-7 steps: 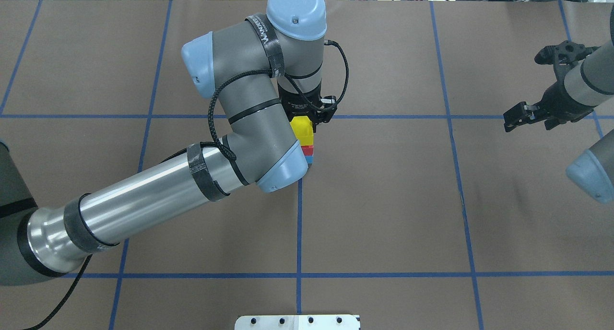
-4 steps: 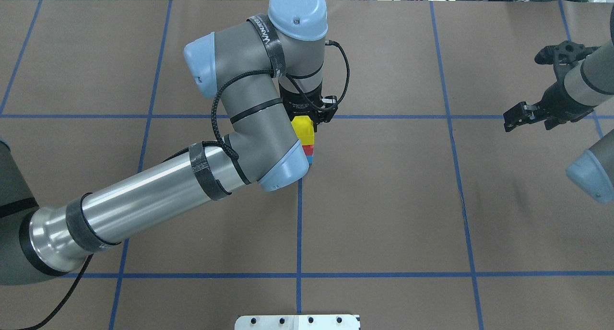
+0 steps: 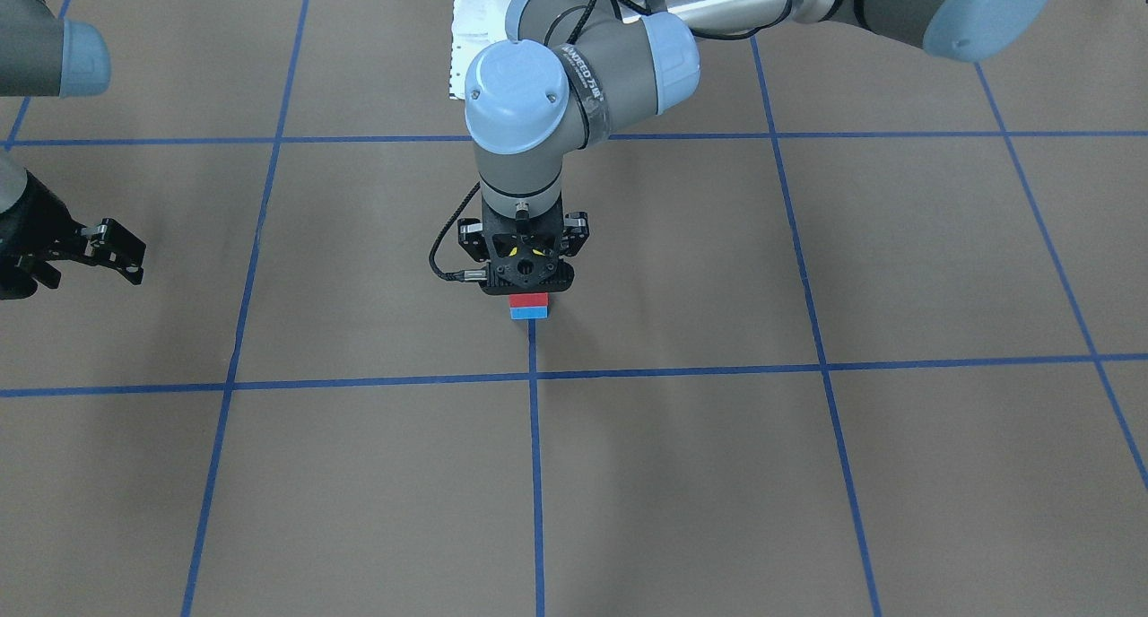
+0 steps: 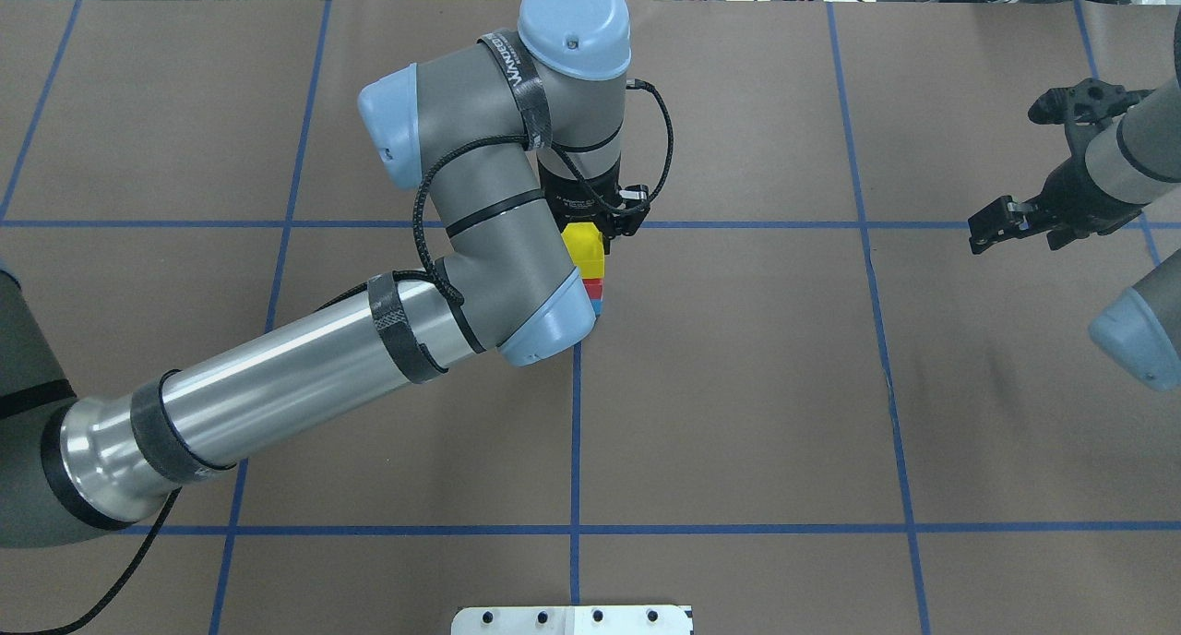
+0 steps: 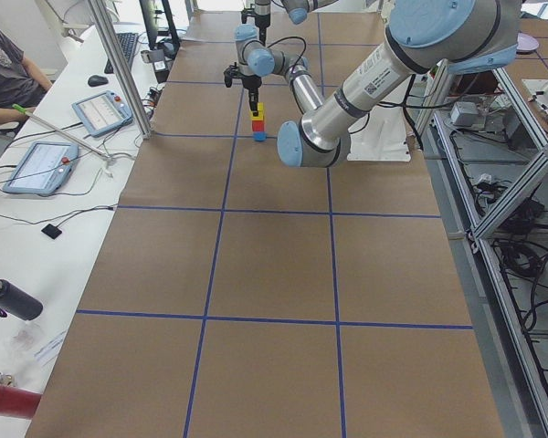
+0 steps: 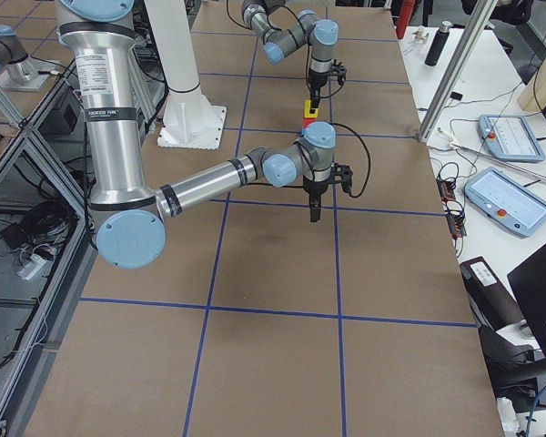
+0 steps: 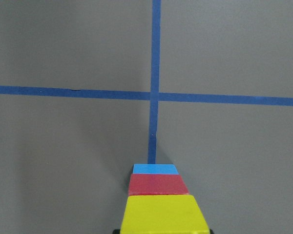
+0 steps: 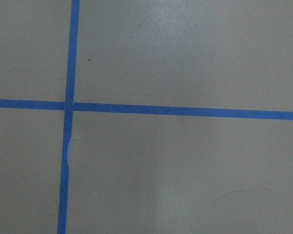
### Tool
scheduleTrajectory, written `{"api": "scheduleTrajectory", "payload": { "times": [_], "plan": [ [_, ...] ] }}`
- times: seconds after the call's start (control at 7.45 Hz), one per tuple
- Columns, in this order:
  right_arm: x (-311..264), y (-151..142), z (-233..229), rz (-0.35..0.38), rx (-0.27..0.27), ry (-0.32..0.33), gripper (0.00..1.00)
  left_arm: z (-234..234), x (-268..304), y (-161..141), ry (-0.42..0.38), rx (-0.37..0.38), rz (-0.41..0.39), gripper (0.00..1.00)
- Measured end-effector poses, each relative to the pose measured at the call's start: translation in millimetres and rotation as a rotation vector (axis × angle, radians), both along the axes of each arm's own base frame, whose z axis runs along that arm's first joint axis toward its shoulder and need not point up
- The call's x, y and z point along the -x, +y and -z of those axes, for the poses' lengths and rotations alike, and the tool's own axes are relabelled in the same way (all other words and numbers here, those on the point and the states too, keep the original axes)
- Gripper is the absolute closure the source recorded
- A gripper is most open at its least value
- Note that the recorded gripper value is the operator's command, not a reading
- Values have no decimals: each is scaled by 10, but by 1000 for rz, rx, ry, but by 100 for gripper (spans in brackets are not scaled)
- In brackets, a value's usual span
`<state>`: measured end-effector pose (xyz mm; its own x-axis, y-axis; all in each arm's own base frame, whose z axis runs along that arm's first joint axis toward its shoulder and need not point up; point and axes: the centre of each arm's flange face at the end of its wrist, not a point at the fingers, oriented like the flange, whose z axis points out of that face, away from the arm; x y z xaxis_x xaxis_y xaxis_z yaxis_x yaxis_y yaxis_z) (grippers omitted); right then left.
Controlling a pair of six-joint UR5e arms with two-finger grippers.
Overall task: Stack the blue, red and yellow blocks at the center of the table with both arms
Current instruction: 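Lower the yellow cube onto the red cube with the left gripper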
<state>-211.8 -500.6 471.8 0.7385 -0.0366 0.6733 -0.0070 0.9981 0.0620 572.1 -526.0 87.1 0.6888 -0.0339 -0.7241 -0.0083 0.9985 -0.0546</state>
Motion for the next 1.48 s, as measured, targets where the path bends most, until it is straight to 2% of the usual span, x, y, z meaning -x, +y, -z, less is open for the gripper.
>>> {"api": "scheduleTrajectory", "payload": {
  "times": [1.48],
  "plan": [
    [0,0,-2,0,0,0,0,-30,-45,15,-6,3,-6,100]
  ]
}}
